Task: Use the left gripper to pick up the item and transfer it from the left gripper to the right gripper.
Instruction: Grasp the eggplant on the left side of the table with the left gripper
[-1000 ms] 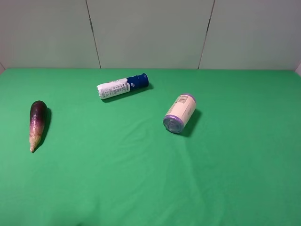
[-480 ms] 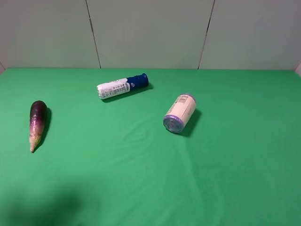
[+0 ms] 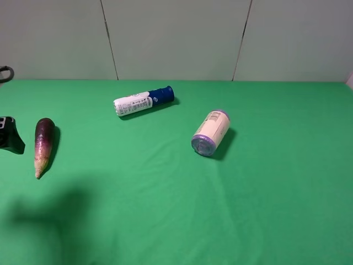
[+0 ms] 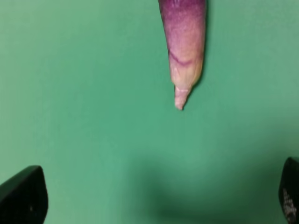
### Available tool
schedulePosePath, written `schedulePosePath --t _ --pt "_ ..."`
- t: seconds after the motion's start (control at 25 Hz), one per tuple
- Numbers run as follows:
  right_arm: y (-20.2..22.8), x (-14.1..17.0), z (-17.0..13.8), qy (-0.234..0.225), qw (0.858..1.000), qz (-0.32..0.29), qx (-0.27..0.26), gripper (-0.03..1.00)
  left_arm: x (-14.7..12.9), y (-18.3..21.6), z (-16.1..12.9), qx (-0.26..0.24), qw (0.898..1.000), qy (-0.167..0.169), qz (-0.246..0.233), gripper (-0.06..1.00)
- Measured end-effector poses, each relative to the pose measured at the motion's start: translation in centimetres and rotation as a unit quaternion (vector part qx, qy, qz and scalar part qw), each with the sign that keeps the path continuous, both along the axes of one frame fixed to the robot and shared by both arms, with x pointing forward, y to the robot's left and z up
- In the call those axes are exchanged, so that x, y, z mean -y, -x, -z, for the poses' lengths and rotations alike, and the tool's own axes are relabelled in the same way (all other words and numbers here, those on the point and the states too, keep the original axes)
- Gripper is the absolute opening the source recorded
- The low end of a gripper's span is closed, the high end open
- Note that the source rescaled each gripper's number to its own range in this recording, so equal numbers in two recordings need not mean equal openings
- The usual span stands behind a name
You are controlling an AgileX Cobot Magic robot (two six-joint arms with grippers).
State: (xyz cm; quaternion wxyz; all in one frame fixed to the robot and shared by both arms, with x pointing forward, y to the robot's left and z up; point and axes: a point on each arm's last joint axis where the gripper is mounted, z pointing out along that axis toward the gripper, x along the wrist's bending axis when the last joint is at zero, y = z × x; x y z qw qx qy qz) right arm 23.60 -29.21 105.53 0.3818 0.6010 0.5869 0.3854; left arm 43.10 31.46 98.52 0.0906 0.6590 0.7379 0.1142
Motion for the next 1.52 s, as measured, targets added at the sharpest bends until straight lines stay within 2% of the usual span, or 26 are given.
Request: schedulePosePath --t 0.48,0.8,1.04,1.28,1.52 --pt "0.0 0.0 0.0 0.0 1.0 0.0 0.0 1.0 -0.1 -6.0 4.5 -0.067 0.998 0.014 -0.005 1.0" --pt "0.0 0.0 0.0 0.0 1.0 0.0 0.0 1.0 1.6 -9.2 8.1 -0.101 0.994 0.013 0.026 1.0" --pt "0.0 0.0 0.0 0.0 1.0 0.0 0.0 1.0 2.5 -9.8 9.9 -0.122 0.992 0.014 0.029 1.0" --pt "0.0 0.0 0.0 0.0 1.0 0.0 0.0 1.0 2.5 -10.0 10.1 -0.115 0.993 0.016 0.021 1.0" --pt "0.0 0.0 0.0 0.0 1.0 0.0 0.0 1.0 2.5 -9.9 11.0 -0.13 0.991 0.016 0.005 1.0"
